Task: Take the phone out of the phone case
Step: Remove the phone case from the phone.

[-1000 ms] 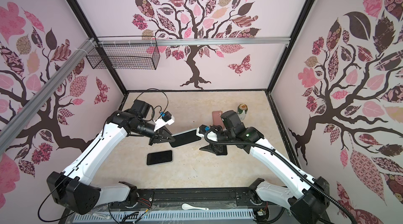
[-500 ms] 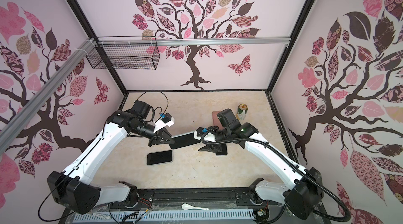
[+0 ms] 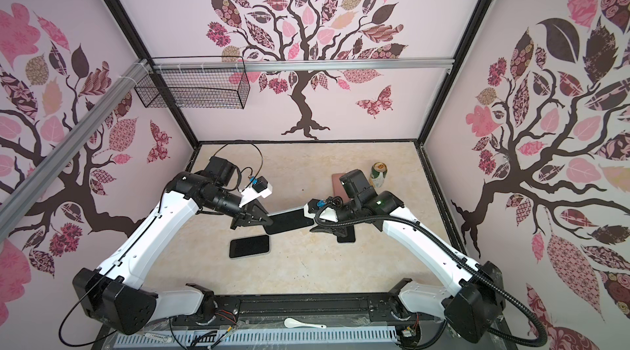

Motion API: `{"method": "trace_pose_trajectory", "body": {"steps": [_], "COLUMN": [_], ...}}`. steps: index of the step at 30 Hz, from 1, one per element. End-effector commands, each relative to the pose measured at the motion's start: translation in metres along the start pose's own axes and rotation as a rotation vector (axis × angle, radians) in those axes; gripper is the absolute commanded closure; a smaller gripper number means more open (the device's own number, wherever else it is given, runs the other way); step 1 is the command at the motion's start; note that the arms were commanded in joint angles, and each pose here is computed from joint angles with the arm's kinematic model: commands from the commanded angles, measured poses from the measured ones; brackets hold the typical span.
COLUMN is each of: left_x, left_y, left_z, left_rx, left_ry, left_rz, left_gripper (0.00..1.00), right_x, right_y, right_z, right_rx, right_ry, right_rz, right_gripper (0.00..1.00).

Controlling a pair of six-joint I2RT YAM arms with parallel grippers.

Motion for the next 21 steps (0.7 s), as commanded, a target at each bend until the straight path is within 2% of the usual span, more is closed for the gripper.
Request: {"method": "trace_pose_trajectory", "body": {"steps": [1,7,19,21], "left_x": [-0.0028,-0.0022,-0.0045,-0.0046], "left_y": [0.0168,0.0176,0.0191,0.0199], "left_z": [-0.0098,-0.0093,-0.0099,-0.0098], "left_rx": [-0.062,-0.065,-0.067,-0.067], "left_ry": [0.011,0.004,-0.013,-0.028], "left_rz": [0.076,0.073,0.076,0.076], "left_gripper": [1.00,1.00,1.00,1.00], "right_x": [0.0019,0.0022,0.0031,0.0037], "right_y": [0.0065,0.0087,0.0099,0.0119], "right_z": [-0.0011,-0.0017,0.0018,0.0019], "right_rx": [-0.025,-0.026,-0.025,-0.029], "right_ry": [0.058,0.063,0.079,0.077], "right_rz": [0.006,0.004,-0.003,-0.016], "right_gripper": [0.70,0.82,1.00,1.00]}}
Point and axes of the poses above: each gripper's point midway between its finger pads, its own z axis out along the fingers, its own x axis along the line the jaws close on, y = z × x, the point moved 10 cm from there along -z, back along the fingers, and after that the axes turned 1 degree about z, right-handed, at the moved point
